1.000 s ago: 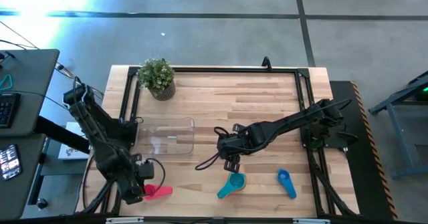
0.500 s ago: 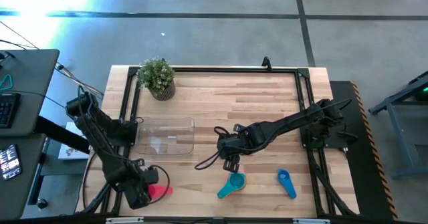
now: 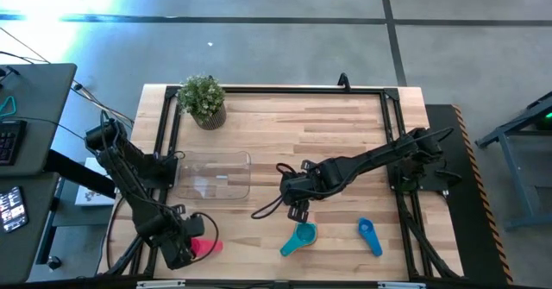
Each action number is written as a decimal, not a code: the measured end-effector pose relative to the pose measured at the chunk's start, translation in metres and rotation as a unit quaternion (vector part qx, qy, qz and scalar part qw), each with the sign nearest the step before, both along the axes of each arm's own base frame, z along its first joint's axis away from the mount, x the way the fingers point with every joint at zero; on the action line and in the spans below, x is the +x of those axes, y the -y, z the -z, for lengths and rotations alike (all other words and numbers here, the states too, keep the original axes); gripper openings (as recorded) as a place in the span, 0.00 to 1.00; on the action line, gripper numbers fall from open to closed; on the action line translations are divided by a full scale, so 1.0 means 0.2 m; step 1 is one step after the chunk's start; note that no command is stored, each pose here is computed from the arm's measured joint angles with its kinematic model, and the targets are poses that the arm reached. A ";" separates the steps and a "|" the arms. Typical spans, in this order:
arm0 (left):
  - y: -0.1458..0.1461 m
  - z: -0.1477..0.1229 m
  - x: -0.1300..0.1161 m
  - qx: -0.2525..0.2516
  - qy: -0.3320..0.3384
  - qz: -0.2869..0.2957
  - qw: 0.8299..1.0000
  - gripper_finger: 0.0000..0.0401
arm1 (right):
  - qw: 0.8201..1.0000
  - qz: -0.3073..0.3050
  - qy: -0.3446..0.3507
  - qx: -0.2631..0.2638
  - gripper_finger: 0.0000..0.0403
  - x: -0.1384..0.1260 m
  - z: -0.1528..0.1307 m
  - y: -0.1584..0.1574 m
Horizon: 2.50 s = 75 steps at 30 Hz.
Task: Nest measuring cups in basket
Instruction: Stack the red measuring cup on top of the light blue measuring cup
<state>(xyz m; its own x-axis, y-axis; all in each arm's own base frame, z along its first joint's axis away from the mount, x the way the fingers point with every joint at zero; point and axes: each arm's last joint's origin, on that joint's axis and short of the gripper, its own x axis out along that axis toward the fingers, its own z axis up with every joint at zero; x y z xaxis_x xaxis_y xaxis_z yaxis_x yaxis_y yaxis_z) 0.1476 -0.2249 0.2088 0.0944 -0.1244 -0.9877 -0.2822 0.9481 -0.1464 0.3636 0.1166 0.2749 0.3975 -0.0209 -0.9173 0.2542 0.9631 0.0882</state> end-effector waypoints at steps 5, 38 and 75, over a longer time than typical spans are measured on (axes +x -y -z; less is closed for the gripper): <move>0.00 0.00 0.00 -0.001 0.006 0.023 1.000 0.27 | 1.000 0.000 0.000 0.000 0.42 0.00 0.00 0.00; 0.06 0.23 0.04 0.074 -0.049 0.014 0.996 0.25 | 1.000 -0.005 -0.001 0.000 0.42 0.00 0.00 0.00; 0.05 0.26 0.15 0.003 -0.017 0.020 1.000 0.01 | 0.999 0.006 -0.009 0.033 0.42 0.00 0.00 -0.01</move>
